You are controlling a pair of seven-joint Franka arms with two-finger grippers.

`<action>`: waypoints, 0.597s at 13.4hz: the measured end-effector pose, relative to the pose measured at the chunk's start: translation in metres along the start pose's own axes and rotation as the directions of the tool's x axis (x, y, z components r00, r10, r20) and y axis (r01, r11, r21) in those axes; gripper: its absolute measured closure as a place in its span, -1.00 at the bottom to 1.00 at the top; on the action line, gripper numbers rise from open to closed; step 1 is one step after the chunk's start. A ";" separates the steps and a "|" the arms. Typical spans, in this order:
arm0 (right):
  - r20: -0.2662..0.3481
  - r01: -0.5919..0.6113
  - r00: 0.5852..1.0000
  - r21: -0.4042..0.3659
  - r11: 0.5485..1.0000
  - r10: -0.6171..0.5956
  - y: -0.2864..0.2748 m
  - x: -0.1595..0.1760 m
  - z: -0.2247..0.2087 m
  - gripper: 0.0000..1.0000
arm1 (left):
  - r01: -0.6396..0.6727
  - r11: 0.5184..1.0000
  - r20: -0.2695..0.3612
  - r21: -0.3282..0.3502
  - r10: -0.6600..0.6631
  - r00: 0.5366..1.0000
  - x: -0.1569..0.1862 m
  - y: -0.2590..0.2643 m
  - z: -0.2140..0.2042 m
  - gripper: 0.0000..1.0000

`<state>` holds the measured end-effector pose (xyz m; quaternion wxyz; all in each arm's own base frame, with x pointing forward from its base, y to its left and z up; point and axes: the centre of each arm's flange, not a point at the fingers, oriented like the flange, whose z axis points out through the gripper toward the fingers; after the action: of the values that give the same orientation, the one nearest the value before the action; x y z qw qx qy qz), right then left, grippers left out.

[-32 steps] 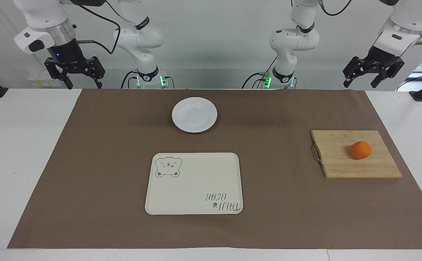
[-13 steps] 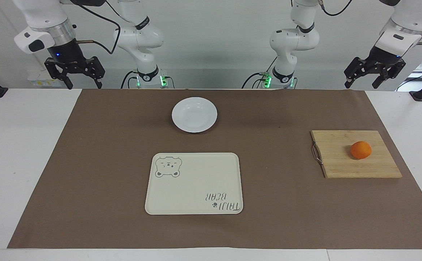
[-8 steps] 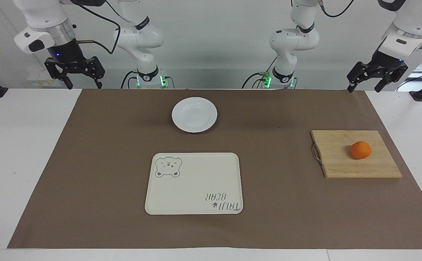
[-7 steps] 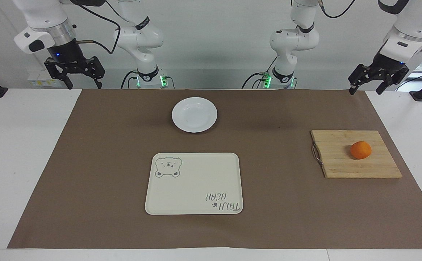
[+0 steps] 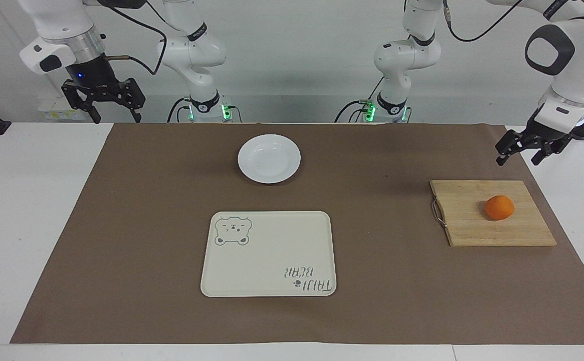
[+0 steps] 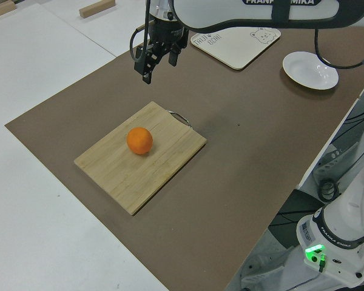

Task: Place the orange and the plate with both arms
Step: 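Lower the left gripper onto the orange and close it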

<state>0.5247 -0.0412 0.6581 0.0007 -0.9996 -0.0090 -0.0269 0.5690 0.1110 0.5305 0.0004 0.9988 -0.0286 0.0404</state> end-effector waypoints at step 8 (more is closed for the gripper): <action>0.000 0.000 1.000 0.000 1.000 0.000 0.000 0.000 0.000 -1.00 | 0.006 1.000 0.039 0.004 -0.006 0.999 0.024 -0.067 0.145 -1.00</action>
<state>0.5247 -0.0412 0.6581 0.0007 -0.9996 -0.0090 -0.0269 0.6080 0.1760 0.3883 -0.0018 0.9995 -0.0253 0.0207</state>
